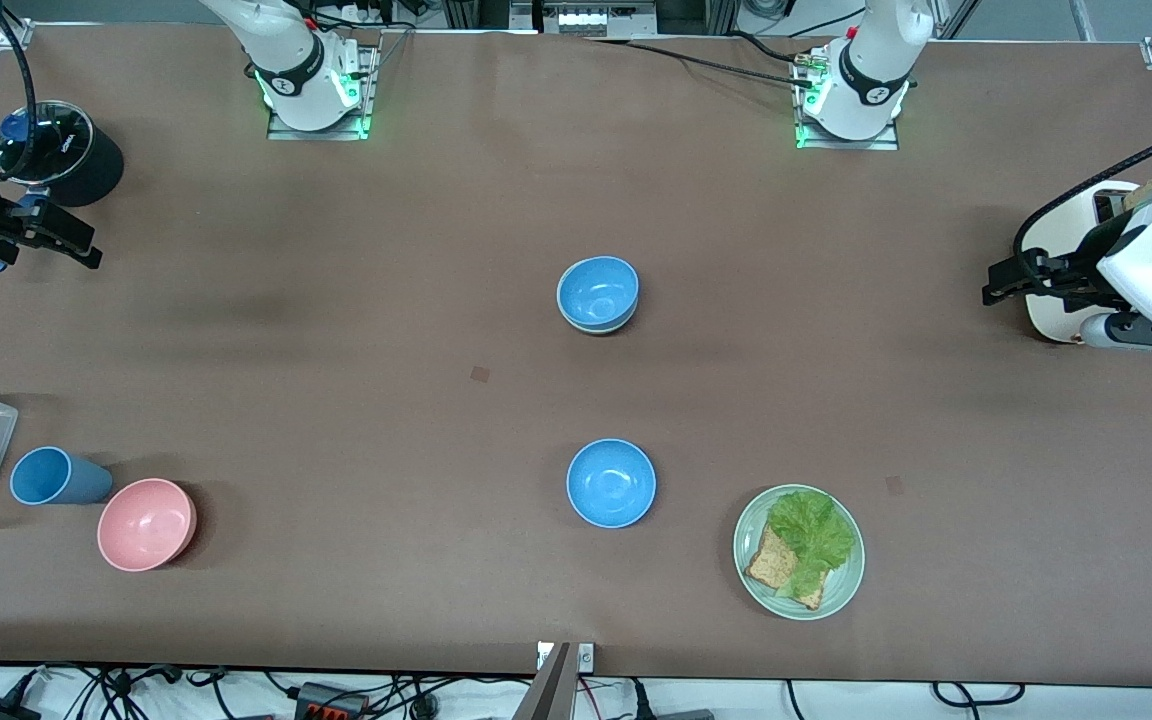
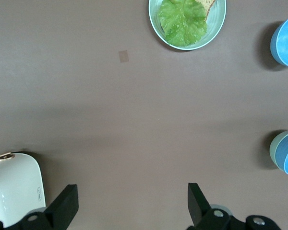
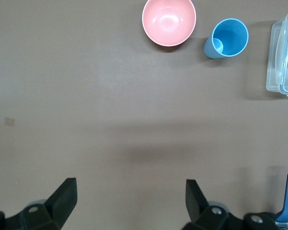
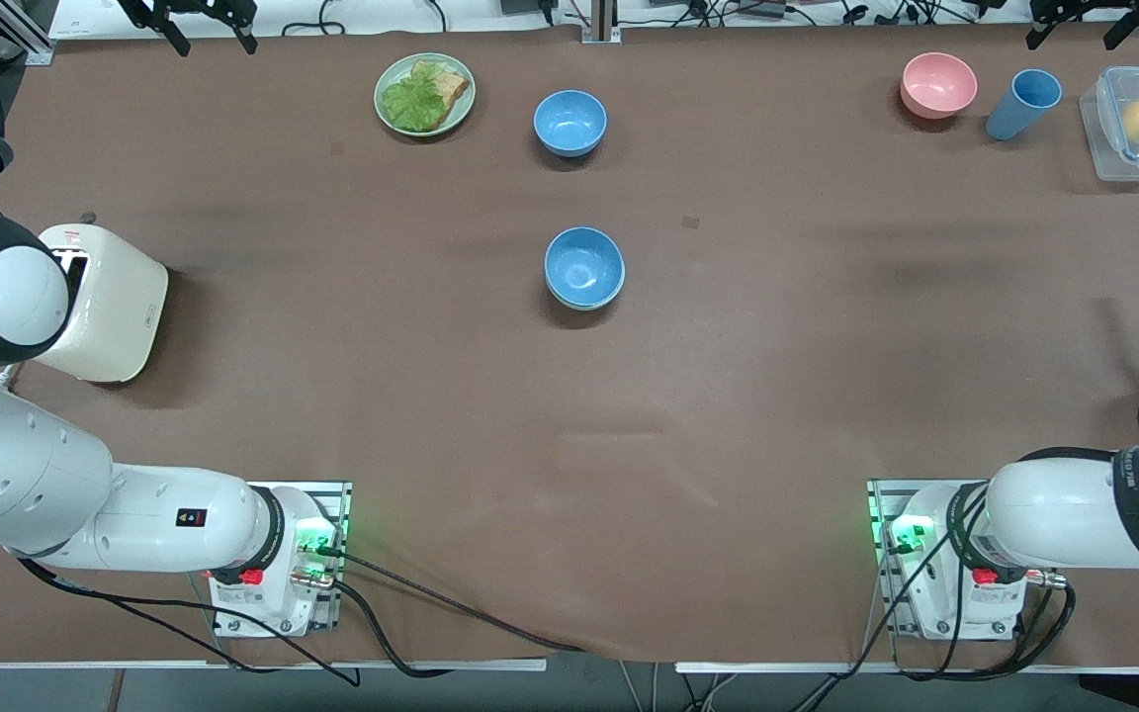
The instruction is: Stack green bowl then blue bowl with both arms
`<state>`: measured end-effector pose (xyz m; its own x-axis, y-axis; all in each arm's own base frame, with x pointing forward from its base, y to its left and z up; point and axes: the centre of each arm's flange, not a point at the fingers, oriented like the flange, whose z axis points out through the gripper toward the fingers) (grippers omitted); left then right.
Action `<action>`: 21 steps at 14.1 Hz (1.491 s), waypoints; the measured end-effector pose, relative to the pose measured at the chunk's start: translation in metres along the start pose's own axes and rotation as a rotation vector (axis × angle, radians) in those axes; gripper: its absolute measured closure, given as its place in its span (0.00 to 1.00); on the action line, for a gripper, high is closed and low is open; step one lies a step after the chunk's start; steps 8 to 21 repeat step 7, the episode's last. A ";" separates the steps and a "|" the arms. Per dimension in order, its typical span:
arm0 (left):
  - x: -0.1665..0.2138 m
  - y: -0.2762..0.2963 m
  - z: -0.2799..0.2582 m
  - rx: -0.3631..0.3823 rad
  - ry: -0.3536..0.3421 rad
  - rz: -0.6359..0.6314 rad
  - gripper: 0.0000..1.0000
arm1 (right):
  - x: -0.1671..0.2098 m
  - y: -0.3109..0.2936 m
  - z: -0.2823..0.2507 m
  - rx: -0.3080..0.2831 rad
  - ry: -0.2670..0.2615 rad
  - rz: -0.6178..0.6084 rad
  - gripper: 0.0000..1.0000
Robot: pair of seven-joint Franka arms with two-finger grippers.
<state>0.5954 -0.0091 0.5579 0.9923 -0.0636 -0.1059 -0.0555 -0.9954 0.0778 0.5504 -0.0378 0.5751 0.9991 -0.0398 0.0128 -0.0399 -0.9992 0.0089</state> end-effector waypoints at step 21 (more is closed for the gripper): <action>-0.002 -0.003 0.001 0.003 -0.017 0.003 0.00 | 0.000 0.000 0.000 0.000 0.000 0.000 0.00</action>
